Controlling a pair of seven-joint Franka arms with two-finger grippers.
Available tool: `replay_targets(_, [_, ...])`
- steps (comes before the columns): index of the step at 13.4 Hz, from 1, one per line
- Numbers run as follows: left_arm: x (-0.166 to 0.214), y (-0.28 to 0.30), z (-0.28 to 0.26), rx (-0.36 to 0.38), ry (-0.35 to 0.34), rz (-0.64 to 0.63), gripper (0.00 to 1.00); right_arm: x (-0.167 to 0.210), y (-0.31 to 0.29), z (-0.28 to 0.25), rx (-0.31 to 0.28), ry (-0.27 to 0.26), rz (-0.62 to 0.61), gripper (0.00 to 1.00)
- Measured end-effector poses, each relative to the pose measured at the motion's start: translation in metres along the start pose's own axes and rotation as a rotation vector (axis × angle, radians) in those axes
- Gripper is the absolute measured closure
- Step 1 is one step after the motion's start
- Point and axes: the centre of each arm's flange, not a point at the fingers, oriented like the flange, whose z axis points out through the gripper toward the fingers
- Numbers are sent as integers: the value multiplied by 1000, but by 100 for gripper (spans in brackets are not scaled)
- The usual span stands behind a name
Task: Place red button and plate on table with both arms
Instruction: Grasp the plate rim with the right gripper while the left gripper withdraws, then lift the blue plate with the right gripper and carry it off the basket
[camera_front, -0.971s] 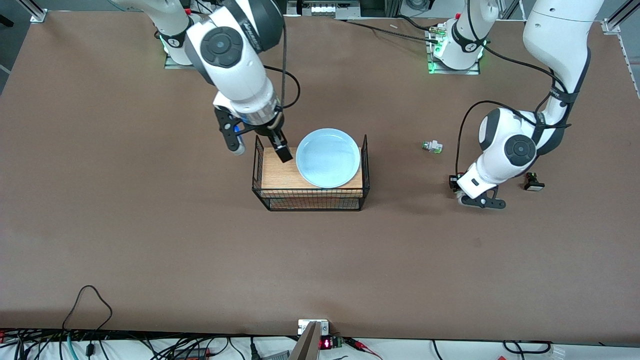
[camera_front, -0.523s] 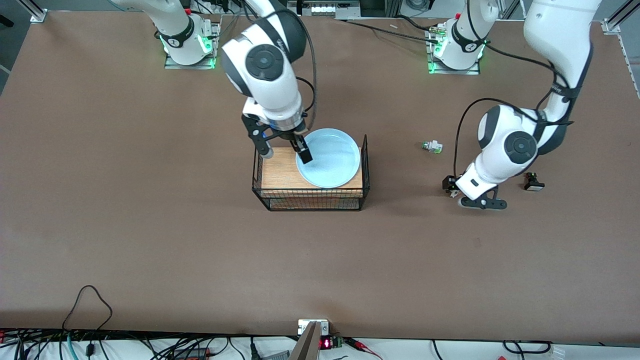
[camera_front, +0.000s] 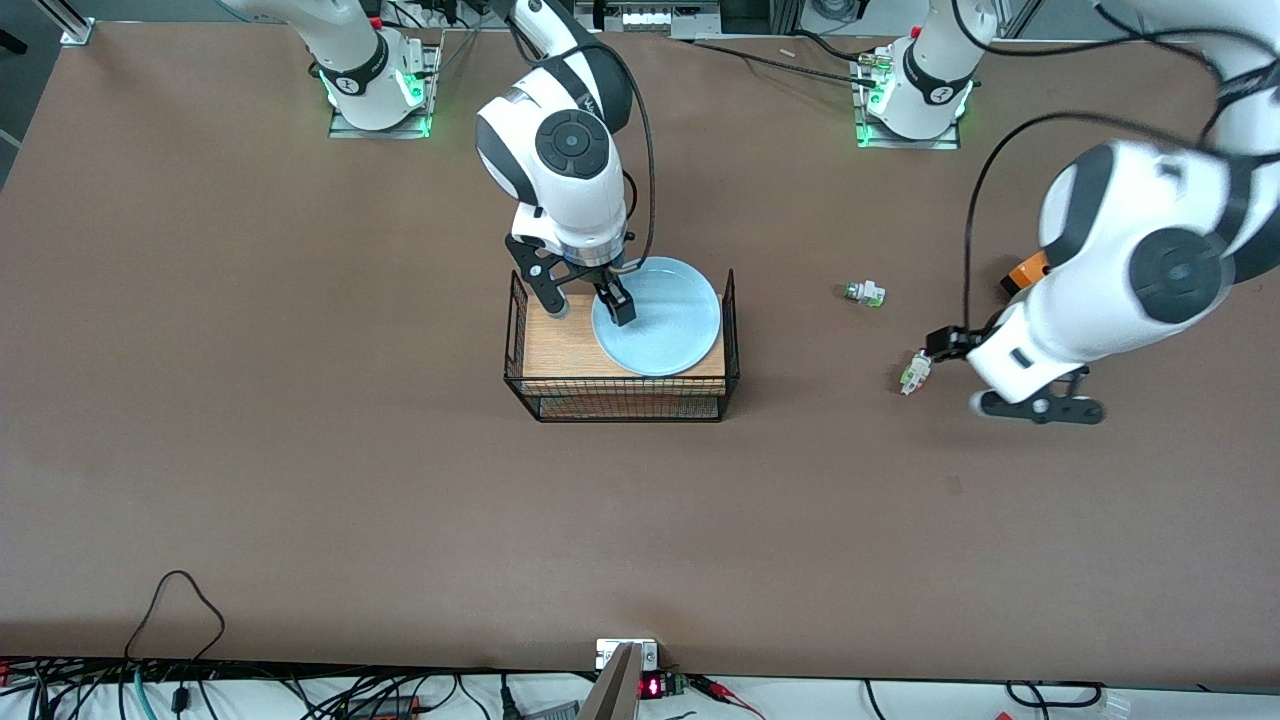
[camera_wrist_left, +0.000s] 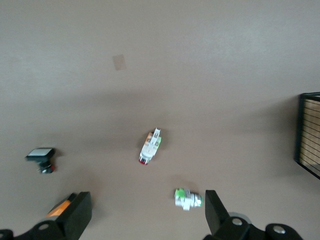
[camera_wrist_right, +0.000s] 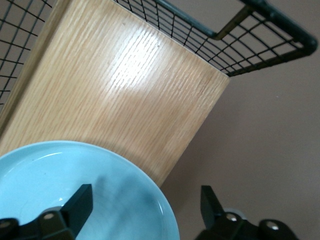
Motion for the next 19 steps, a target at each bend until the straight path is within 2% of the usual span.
replay_targets(1, [-3,-1,-18,0,-2,5,0,-1,0,2,-3,1,-1,11])
replay_targets(3, [-9,-8,-51,0,13,40,0,-3,2,8,-12,4,-5,26])
replay_targets(4, [-14,-15,-68,1,32,59,0,-3,2,10,-16,4,-6,26])
replay_targets(5, [-21,-25,-82,3,48,68,0,-4,1,12,-15,4,-6,35])
replay_targets(7, [-39,-57,-100,-13,73,44,0,-6,0,11,-2,1,-8,60])
replay_targets(9, [-56,-83,-97,-26,118,16,0,-13,1,9,3,-2,-16,82])
replay_targets(10, [-63,-84,-93,-23,127,14,0,-17,2,7,6,-11,-17,90])
replay_targets(12, [-73,-76,-89,-14,121,26,0,-23,3,5,1,-42,-4,92])
replay_targets(15, [-76,-82,-90,-9,114,17,0,-22,5,-3,-8,-53,5,92])
replay_targets(16, [-77,-85,-89,-9,107,13,0,-21,7,-13,-20,-58,8,93])
replay_targets(17, [-78,-86,-87,-10,96,11,0,-20,11,-30,-33,-77,19,96])
replay_targets(19, [-79,-86,-86,-9,89,12,0,-15,23,-72,-63,-124,41,97])
